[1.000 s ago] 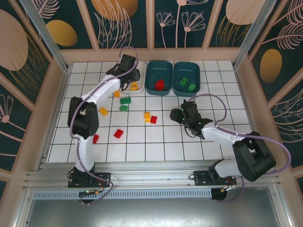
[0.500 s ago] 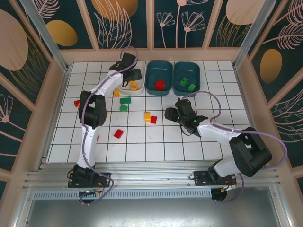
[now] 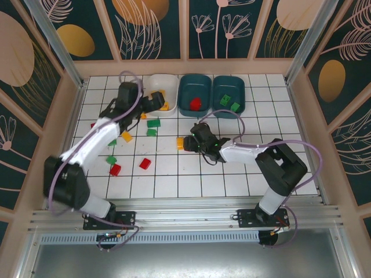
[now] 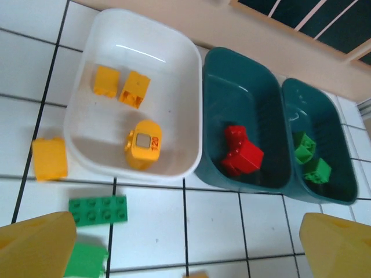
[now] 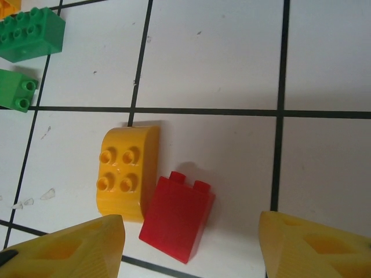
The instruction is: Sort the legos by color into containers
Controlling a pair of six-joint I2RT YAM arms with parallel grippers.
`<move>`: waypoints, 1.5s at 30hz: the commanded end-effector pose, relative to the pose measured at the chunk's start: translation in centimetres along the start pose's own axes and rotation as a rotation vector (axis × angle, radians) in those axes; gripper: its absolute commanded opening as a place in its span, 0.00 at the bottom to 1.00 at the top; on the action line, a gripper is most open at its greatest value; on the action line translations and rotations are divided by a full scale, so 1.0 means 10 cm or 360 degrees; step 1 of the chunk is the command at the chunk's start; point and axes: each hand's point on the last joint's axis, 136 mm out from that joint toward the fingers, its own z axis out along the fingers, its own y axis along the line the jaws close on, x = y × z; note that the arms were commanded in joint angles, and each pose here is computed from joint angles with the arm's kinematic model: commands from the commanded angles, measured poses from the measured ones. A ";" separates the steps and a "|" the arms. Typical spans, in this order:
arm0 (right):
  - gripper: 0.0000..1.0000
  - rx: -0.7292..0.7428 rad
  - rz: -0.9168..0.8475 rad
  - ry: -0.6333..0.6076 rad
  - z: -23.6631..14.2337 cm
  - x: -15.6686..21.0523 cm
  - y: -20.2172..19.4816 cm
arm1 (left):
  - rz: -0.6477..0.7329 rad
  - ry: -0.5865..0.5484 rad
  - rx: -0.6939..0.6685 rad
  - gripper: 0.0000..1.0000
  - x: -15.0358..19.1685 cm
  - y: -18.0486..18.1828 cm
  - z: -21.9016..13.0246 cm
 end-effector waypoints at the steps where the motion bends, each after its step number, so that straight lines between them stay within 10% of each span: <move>1: 0.63 0.0067 -0.0001 0.0003 0.11 -0.02 -0.03 | -0.0159 0.0004 -0.0006 0.98 0.35 0.23 -0.04; 17: 0.62 0.0352 0.0000 0.0073 -0.10 0.19 -0.79 | -0.0222 0.0092 0.0086 0.99 0.74 0.33 -0.23; 35: 0.65 0.0340 0.0026 0.0101 0.07 0.08 -0.58 | -0.0279 0.0071 -0.0032 0.99 1.06 0.66 -0.40; 45: 0.38 0.0358 -0.0015 0.0059 0.05 0.04 -0.55 | -0.0274 0.0033 -0.0109 0.99 1.09 0.79 -0.48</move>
